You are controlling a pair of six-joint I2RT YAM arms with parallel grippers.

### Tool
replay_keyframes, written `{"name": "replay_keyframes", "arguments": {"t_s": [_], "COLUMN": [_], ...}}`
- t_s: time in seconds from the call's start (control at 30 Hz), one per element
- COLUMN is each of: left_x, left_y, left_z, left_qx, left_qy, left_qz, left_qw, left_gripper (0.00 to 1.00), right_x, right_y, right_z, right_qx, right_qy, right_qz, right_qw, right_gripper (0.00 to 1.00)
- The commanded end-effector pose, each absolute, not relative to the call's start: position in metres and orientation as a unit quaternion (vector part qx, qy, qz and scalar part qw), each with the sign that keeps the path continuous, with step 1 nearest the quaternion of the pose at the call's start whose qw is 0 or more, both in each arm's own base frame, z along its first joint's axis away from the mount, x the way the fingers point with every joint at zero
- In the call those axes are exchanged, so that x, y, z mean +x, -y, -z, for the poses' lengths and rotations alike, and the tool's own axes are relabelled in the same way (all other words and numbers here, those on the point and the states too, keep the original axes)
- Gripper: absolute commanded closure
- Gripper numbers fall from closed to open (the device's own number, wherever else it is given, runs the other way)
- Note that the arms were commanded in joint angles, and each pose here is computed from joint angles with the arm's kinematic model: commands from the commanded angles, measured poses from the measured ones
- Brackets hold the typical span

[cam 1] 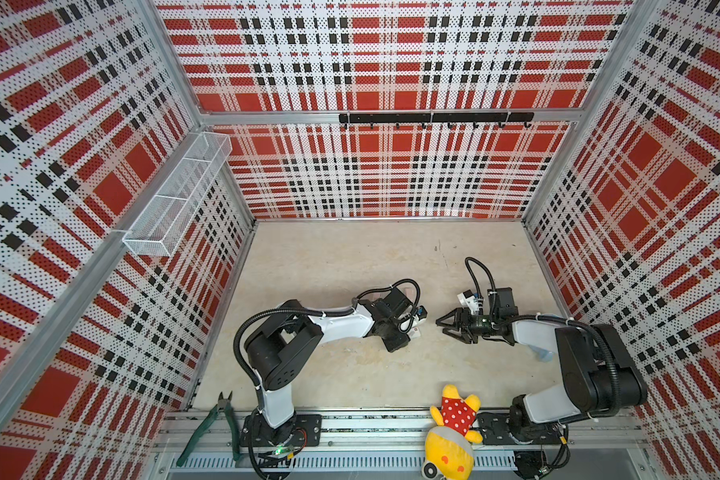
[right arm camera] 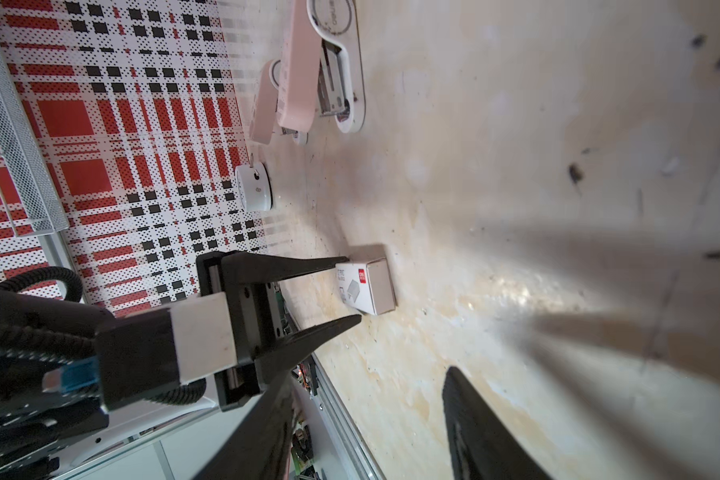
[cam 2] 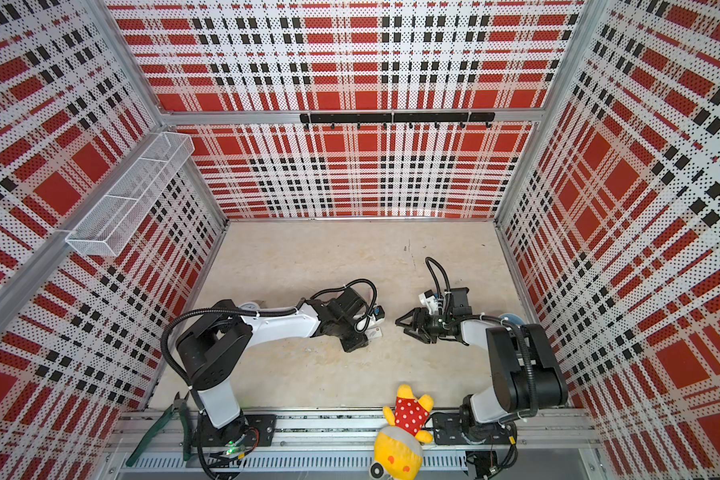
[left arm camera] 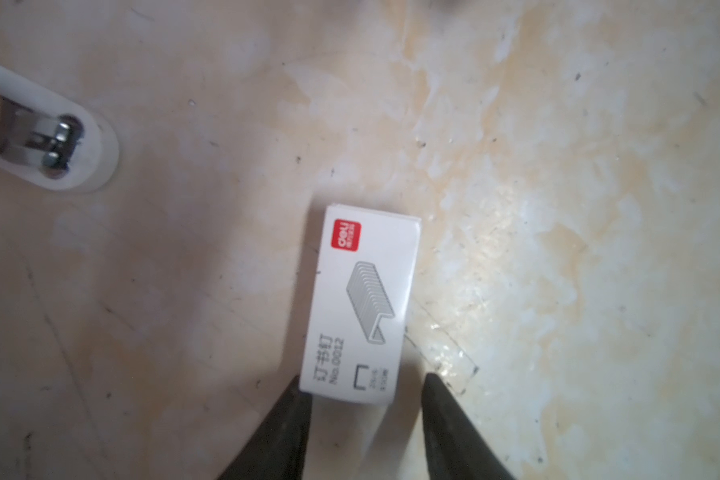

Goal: Load the staples into the stapler
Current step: 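Bring the right gripper toward the staple box held by the left gripper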

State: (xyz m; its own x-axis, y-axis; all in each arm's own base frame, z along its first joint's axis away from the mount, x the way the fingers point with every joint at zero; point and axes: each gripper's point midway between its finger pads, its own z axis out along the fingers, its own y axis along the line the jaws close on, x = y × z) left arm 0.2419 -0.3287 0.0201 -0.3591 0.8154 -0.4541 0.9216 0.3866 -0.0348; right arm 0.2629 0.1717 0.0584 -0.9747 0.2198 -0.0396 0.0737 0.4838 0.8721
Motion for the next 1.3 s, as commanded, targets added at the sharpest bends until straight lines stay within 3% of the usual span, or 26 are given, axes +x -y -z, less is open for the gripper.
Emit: {"name": "replay_keyframes", "arguments": {"t_s": [0.0, 0.2, 0.53, 0.97, 1.27], "left_x": [0.243, 0.247, 0.255, 0.248, 0.254], "left_y": [0.334, 0.338, 0.337, 0.345, 0.344], "left_z": [-0.03, -0.028, -0.037, -0.033, -0.023], "left_qx": [0.544, 0.55, 0.561, 0.599, 0.598], "left_qy": [-0.799, -0.794, -0.782, -0.754, -0.757], "left_qz": [0.151, 0.145, 0.131, 0.178, 0.169], "left_qw": [0.207, 0.215, 0.235, 0.204, 0.202], "left_gripper": [0.55, 0.53, 0.35, 0.45, 0.42], "right_x": [0.275, 0.279, 0.278, 0.272, 0.273], "right_y": [-0.18, -0.188, -0.198, -0.209, -0.213], "right_z": [-0.067, -0.062, -0.057, -0.05, -0.045], "right_qx": [0.062, 0.066, 0.062, 0.058, 0.062], "right_qy": [-0.854, -0.848, -0.847, -0.85, -0.849], "right_qz": [-0.509, -0.519, -0.523, -0.52, -0.523], "right_qw": [0.093, 0.086, 0.072, 0.053, 0.046], "right_gripper": [0.41, 0.43, 0.46, 0.48, 0.51]}}
